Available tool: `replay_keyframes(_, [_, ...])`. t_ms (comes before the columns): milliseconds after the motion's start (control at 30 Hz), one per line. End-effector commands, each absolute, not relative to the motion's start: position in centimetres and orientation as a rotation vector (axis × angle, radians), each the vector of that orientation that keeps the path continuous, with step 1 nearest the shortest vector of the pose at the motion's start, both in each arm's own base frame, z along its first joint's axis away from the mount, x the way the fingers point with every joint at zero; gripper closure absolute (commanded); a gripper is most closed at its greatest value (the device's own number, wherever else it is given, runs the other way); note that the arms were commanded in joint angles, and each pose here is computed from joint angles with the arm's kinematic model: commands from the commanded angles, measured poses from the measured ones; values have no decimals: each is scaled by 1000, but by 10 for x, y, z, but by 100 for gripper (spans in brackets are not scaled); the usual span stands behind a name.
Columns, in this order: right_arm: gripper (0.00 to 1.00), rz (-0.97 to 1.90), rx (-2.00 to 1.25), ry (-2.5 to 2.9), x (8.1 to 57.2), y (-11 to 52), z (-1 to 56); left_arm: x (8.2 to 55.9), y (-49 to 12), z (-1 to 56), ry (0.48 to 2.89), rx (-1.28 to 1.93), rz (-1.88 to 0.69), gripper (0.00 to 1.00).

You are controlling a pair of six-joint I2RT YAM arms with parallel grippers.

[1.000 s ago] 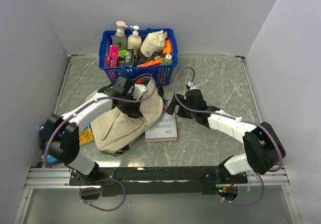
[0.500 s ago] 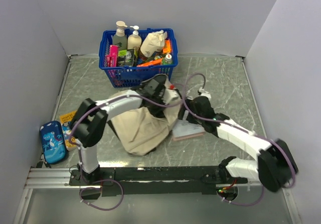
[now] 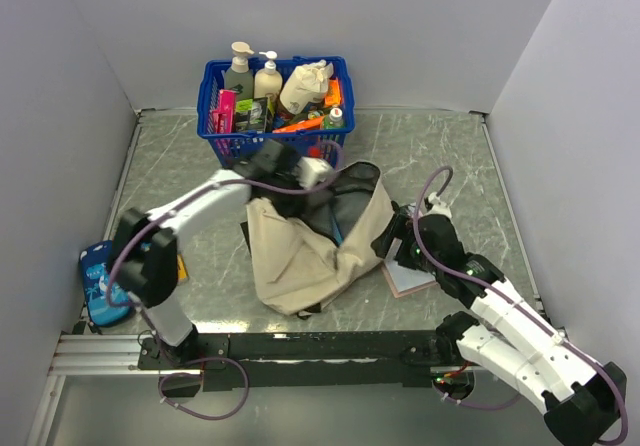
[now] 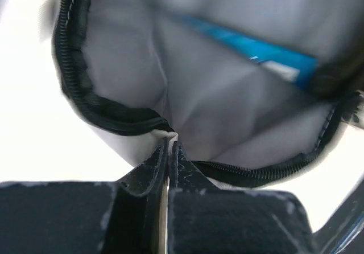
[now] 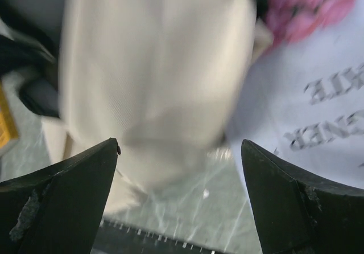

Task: Pack the student bag
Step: Adjust the book at the center of the board.

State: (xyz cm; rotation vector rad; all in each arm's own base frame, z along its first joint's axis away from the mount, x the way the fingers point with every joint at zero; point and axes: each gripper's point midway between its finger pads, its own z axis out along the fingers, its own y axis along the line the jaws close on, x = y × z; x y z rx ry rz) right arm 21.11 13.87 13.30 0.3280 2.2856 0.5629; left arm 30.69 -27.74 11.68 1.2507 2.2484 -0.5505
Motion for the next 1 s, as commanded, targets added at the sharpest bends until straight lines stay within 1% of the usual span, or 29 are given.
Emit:
replay_keyframes(0, [4, 719, 387, 2417, 176, 153, 114, 325, -196, 139, 2287, 1105, -322, 99])
replay_keyframes(100, [4, 754, 373, 2458, 170, 159, 109, 325, -166, 142, 2280, 1089, -204, 99])
replay_keyframes(167, [4, 799, 350, 2500, 168, 169, 103, 323, -158, 145, 2276, 1078, -181, 99])
replay_keyframes(300, [3, 848, 312, 2546, 171, 183, 95, 320, -152, 151, 2283, 1038, -191, 99])
replay_keyframes(467, [3, 837, 325, 2626, 168, 187, 75, 317, -158, 154, 2274, 1020, -247, 99])
replay_keyframes(600, [2, 697, 341, 2681, 154, 163, 65, 318, -163, 154, 2277, 1019, -276, 99])
replay_keyframes(733, [2, 476, 361, 2665, 144, 125, 68, 321, -166, 156, 2262, 1024, -289, 99])
replay_keyframes(767, [2, 371, 386, 2624, 150, 110, 70, 319, -167, 155, 2262, 1030, -302, 99])
replay_keyframes(833, [2, 319, 412, 2578, 153, 99, 78, 319, -169, 153, 2269, 1029, -312, 99])
replay_keyframes(967, [1, 205, 499, 2555, 164, 87, 76, 319, -170, 153, 2264, 1038, -323, 99])
